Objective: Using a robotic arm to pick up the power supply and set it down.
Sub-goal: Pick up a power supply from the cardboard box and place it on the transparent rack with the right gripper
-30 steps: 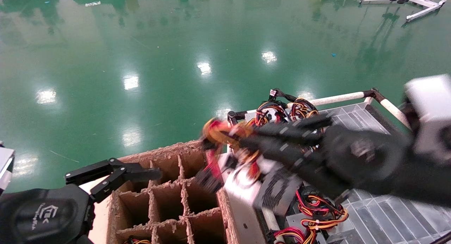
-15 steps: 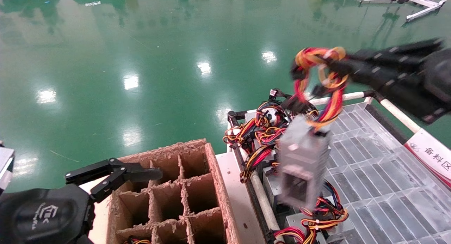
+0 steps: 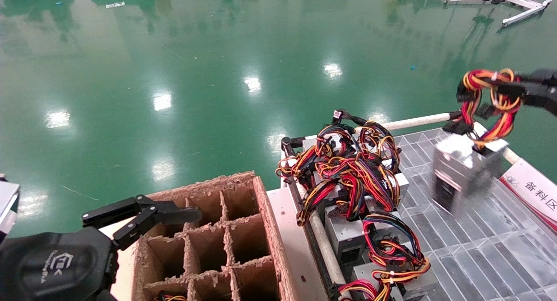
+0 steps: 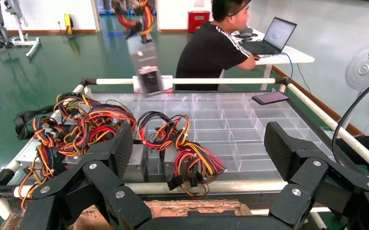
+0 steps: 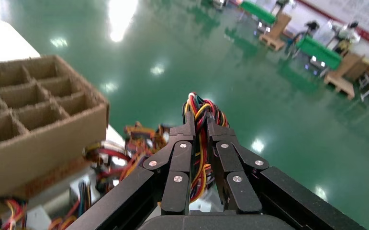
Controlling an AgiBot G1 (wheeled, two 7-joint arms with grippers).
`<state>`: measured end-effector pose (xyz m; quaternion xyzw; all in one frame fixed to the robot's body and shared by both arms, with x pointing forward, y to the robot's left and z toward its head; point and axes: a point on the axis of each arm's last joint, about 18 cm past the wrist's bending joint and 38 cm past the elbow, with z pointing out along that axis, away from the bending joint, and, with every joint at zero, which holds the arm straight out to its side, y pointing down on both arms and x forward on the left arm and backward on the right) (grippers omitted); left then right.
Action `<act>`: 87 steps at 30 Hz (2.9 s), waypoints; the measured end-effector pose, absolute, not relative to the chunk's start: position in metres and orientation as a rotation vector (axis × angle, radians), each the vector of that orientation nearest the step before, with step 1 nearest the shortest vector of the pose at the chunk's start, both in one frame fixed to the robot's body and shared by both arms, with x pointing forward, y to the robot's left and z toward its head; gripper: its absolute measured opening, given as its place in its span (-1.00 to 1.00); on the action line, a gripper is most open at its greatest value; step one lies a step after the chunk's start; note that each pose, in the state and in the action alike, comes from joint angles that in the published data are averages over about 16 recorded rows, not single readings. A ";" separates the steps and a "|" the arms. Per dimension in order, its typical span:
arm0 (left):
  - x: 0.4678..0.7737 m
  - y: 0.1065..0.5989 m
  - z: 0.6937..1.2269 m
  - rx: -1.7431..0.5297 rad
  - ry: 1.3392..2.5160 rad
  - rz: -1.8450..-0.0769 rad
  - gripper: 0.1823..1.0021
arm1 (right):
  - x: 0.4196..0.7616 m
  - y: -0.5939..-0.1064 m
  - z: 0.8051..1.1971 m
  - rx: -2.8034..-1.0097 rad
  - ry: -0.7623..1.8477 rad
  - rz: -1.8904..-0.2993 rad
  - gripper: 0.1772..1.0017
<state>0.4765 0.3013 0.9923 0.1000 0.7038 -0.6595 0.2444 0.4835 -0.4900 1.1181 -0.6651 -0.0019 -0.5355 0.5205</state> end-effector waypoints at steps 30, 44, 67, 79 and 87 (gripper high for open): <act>0.476 0.301 0.992 0.273 1.922 -1.801 1.00 | 0.566 -0.449 1.095 -1.999 -0.076 -1.261 -0.90; 0.476 0.301 0.992 0.273 1.922 -1.801 1.00 | 0.596 -0.441 1.070 -1.964 -0.076 -1.256 -0.91; 0.476 0.301 0.992 0.273 1.922 -1.801 1.00 | 0.628 -0.450 0.978 -1.407 0.211 -1.247 -0.91; 0.476 0.301 0.992 0.273 1.922 -1.801 1.00 | 0.647 -0.439 0.917 -1.149 0.398 -1.221 -0.91; 0.476 0.301 0.992 0.273 1.922 -1.801 1.00 | 0.643 -0.425 0.903 -1.032 0.382 -1.187 -0.91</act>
